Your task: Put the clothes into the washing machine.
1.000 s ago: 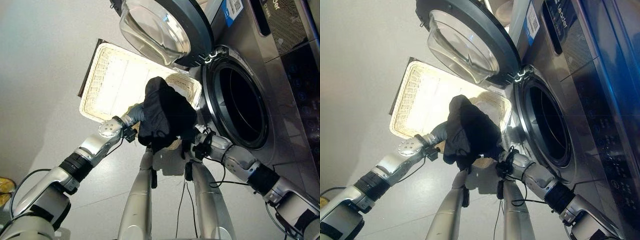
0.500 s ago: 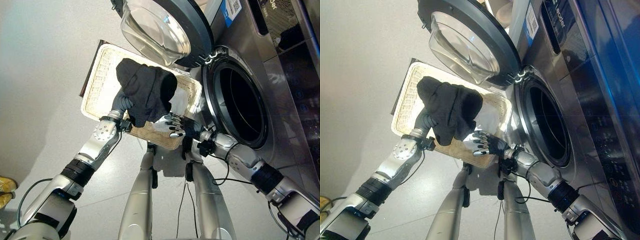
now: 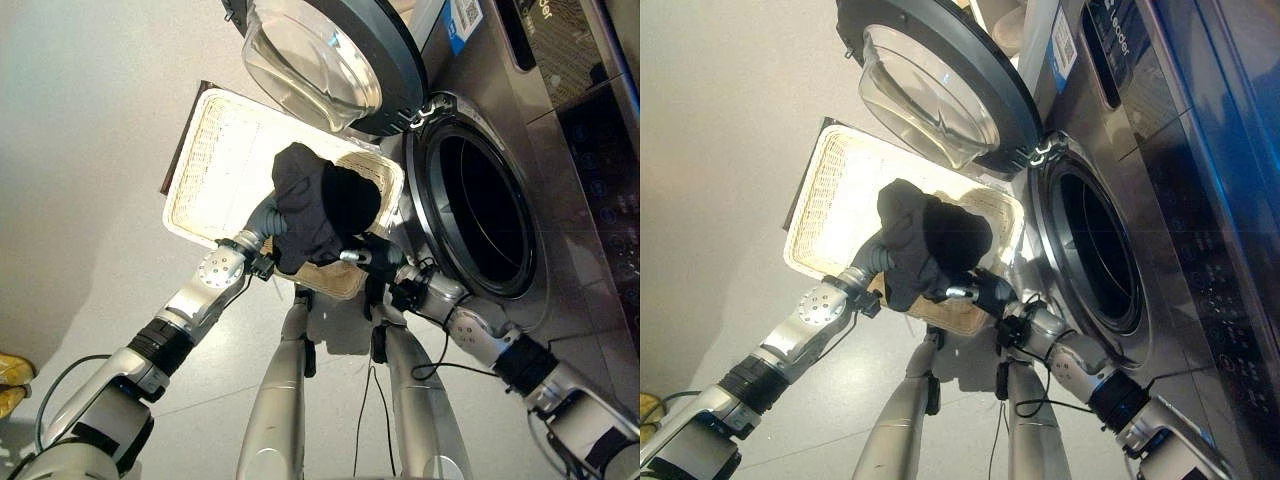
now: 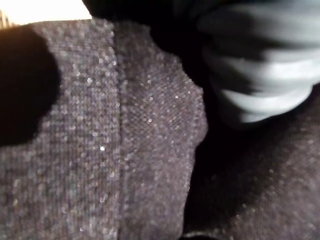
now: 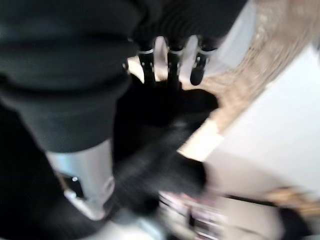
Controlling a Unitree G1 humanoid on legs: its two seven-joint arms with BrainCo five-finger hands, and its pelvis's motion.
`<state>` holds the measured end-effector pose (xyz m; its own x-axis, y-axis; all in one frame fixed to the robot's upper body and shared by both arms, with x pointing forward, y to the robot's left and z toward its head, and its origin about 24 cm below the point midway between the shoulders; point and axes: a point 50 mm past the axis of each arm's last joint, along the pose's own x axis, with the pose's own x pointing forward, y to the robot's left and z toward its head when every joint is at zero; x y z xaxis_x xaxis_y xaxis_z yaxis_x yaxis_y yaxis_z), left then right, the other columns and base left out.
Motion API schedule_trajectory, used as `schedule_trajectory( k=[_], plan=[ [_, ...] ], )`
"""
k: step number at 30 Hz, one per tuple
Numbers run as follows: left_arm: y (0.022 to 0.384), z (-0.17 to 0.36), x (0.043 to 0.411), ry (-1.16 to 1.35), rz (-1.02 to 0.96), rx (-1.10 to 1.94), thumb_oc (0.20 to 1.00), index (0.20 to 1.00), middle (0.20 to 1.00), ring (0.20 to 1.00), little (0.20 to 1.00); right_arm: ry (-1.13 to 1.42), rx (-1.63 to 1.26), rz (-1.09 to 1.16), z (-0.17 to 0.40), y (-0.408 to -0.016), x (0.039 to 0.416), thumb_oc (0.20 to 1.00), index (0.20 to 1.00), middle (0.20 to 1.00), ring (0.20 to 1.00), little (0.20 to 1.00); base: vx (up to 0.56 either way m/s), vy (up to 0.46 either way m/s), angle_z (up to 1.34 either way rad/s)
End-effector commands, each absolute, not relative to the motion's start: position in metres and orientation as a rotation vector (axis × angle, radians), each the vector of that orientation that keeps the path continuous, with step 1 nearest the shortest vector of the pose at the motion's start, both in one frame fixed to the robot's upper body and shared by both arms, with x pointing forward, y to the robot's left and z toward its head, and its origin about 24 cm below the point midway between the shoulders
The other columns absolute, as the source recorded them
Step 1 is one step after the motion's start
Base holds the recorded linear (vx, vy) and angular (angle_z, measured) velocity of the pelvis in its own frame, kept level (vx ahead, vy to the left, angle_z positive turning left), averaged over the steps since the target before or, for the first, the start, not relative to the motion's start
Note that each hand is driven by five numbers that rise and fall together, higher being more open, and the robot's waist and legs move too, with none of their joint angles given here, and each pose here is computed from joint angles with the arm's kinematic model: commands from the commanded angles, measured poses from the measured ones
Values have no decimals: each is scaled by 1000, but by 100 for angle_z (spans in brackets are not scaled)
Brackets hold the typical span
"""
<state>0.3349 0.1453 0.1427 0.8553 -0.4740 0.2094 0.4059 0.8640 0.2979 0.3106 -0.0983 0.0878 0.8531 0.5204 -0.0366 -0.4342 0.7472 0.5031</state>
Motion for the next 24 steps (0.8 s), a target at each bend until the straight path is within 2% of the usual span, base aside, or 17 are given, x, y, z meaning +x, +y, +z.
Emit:
schedule_trajectory(
  k=[1,11,12,13,14,20,24],
  plan=[
    [122,168,324,-466,-537,183,200,200,200,200,200,125,666,485,97,-95,306,1000,1000,1000,1000,1000,0,18,-3],
    [129,154,326,-416,-392,270,200,200,200,200,200,51,769,506,101,-85,297,1000,1000,1000,1000,1000,-1,2,-1],
    [133,153,327,-409,-361,279,200,200,200,200,200,50,763,522,102,-84,296,1000,1000,1000,1000,1000,8,-41,1],
    [146,147,332,-382,-251,341,200,200,200,200,200,34,752,585,106,-82,292,1000,1000,1000,1000,1000,11,-46,1],
    [148,147,333,-378,-242,351,200,200,200,200,200,33,748,596,107,-82,291,1000,1000,1000,1000,1000,13,-51,1],
    [151,140,333,-347,-280,408,200,200,200,200,200,34,725,648,108,-83,288,1000,1000,1000,1000,1000,0,0,0],
    [142,134,332,-306,-373,499,200,200,200,200,200,32,698,670,108,-84,288,1000,1000,1000,1000,1000,0,0,0]
  ],
)
